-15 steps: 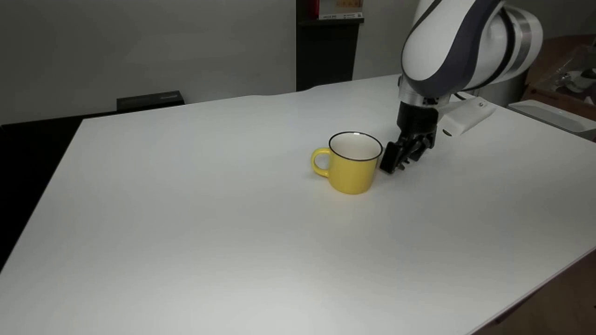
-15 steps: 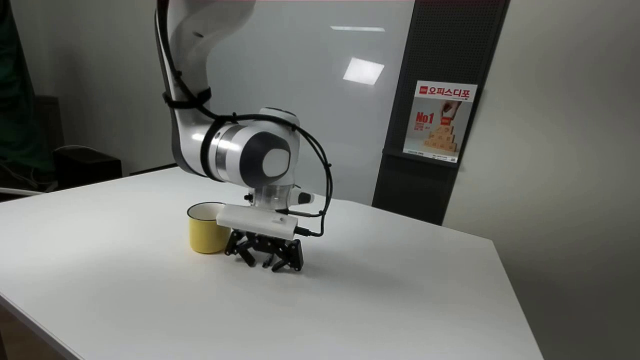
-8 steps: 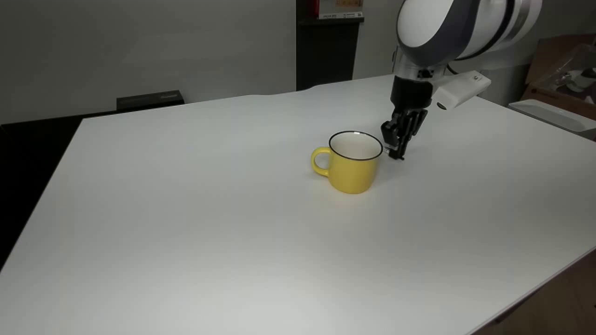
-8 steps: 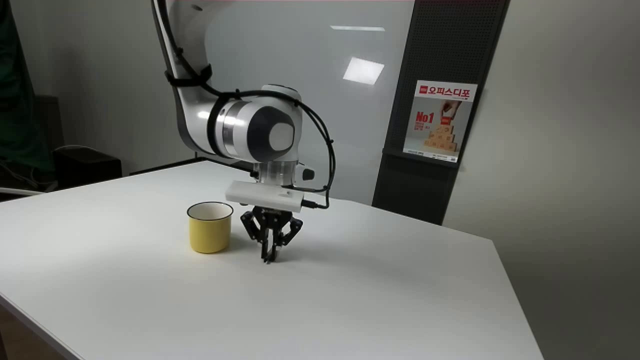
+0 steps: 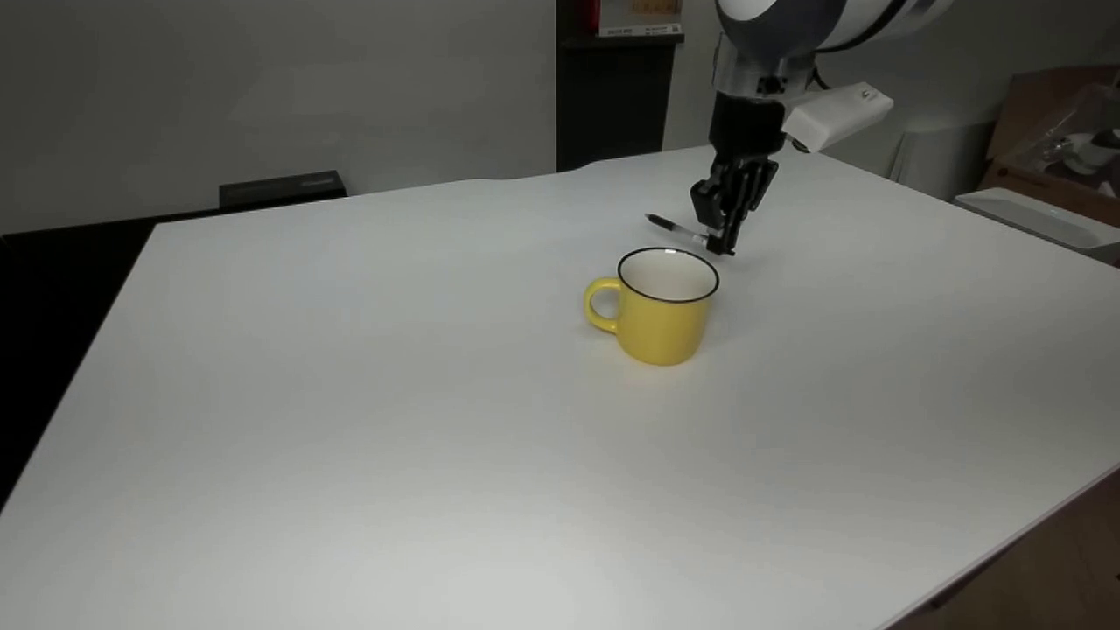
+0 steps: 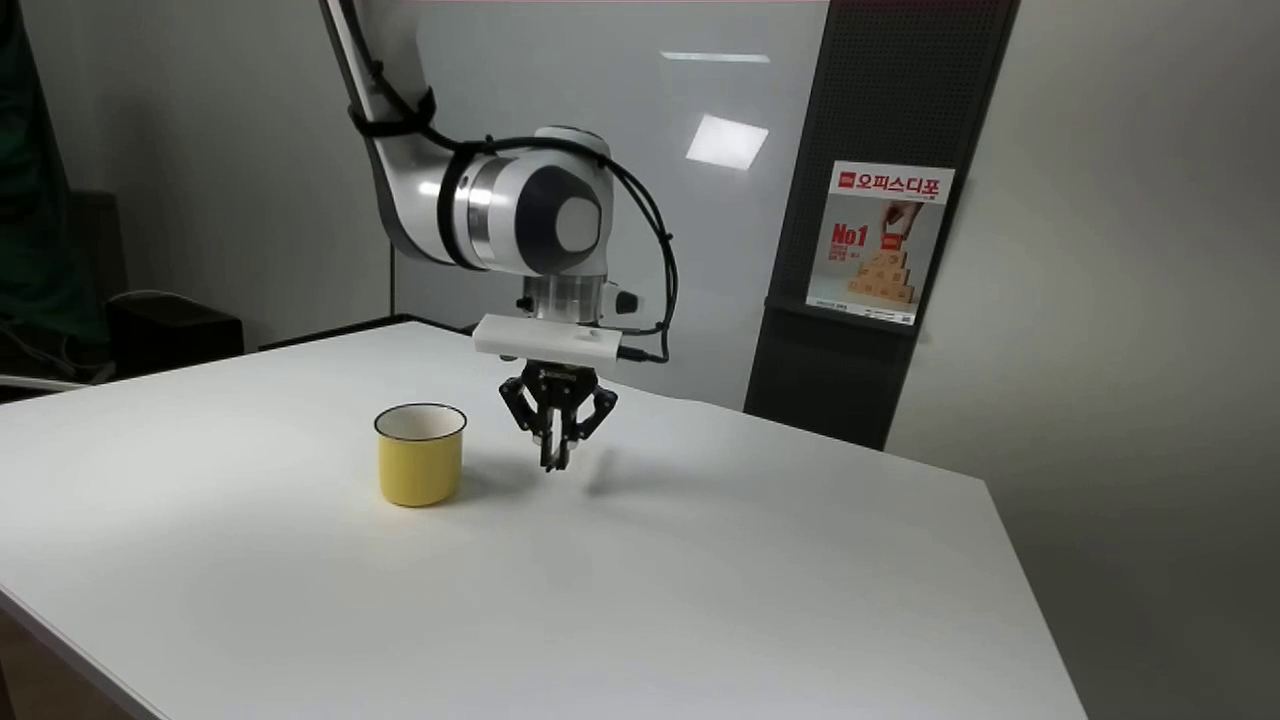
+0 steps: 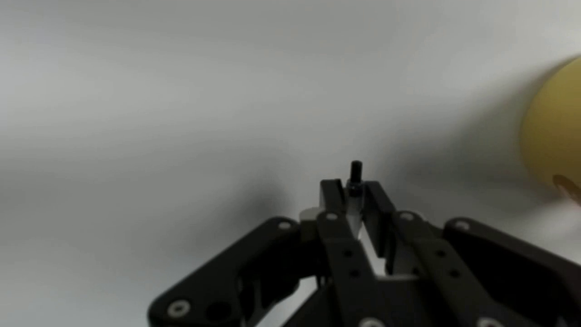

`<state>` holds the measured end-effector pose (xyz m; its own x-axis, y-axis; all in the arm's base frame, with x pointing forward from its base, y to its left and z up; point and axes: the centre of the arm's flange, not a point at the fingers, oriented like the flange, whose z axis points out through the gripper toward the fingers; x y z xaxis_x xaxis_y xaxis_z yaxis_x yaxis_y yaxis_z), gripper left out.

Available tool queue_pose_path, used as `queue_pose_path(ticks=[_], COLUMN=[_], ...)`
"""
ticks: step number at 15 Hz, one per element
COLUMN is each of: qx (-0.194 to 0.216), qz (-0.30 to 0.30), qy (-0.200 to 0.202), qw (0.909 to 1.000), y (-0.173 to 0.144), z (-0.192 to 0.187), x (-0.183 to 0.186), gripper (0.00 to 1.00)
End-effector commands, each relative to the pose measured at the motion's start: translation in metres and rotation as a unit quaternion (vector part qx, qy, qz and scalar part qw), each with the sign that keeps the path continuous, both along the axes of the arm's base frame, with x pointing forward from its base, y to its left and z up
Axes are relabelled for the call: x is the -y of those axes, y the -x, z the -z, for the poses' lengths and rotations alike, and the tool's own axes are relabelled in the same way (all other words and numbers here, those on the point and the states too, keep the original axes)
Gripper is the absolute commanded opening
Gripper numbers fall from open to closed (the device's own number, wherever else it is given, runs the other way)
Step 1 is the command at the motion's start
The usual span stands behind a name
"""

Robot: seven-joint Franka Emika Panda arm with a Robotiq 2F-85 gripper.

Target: Put the pen in the cup

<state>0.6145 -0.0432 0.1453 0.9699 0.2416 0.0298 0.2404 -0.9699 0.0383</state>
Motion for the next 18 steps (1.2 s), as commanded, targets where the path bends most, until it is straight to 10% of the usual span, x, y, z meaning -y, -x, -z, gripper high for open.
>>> queue_pose_path(ticks=[1, 12, 18], qx=[-0.034, -0.280, -0.348], qz=[0.001, -0.002, -0.002], qy=[-0.013, 0.021, 0.007], qw=[0.9994, 0.9597, 0.9376], y=[-0.008, 0.023, 0.015], z=[-0.027, -0.190, -0.198], x=[-0.008, -0.076, -0.088], gripper=[0.05, 0.05, 0.05])
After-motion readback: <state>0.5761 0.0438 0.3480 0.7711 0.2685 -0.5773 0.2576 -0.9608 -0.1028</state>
